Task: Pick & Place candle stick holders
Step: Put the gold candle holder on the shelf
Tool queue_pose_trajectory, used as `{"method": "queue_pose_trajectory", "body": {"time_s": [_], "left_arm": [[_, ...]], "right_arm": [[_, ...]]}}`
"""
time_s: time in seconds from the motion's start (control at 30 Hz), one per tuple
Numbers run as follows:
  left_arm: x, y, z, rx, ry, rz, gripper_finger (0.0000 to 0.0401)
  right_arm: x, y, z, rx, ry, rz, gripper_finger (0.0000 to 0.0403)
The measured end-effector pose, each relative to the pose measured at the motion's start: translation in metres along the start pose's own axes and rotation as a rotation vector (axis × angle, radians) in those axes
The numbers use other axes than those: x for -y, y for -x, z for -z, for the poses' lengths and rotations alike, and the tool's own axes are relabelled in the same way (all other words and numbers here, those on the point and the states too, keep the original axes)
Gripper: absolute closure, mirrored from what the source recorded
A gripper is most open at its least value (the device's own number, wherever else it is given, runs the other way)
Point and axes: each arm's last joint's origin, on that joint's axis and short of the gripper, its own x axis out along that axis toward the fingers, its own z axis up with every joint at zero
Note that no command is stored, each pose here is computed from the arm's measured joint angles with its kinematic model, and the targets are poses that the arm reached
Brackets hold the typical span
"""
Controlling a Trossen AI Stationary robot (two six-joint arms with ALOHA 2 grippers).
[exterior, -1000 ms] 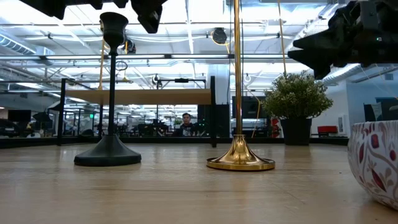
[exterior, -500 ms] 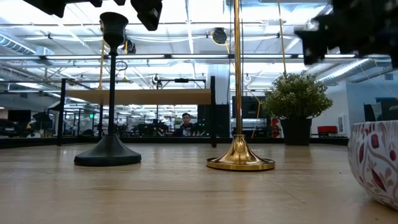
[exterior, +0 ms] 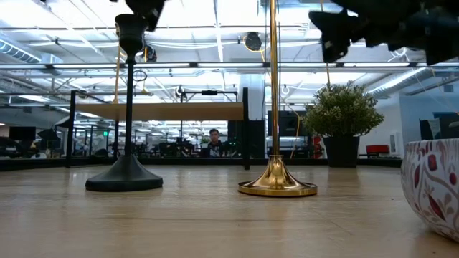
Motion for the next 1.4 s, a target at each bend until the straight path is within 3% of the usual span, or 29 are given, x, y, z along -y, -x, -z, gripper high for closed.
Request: {"method": "queue_pose_trajectory", "body": {"time_s": [0.23,0.53,0.73,1.4], "left_arm": [[0.005,0.026,-0.012,0.005,-0.026,-0.015,0.0238],[0.007,0.036,-0.016,0.004,-0.054,-0.039,0.0238],[0.006,0.043,-0.021,0.033,-0.058,-0.047,0.0238],[0.003,0.05,-0.023,0.029,-0.096,-0.105,0.0238]], "right_arm": [[-0.009,-0.03,0.005,-0.044,-0.005,-0.044,0.0232],[-0.01,-0.054,0.01,-0.075,-0.041,-0.049,0.0232],[-0.01,-0.062,0.018,-0.107,-0.087,-0.045,0.0232],[-0.01,-0.062,0.013,-0.054,-0.055,-0.047,0.0232]]}}
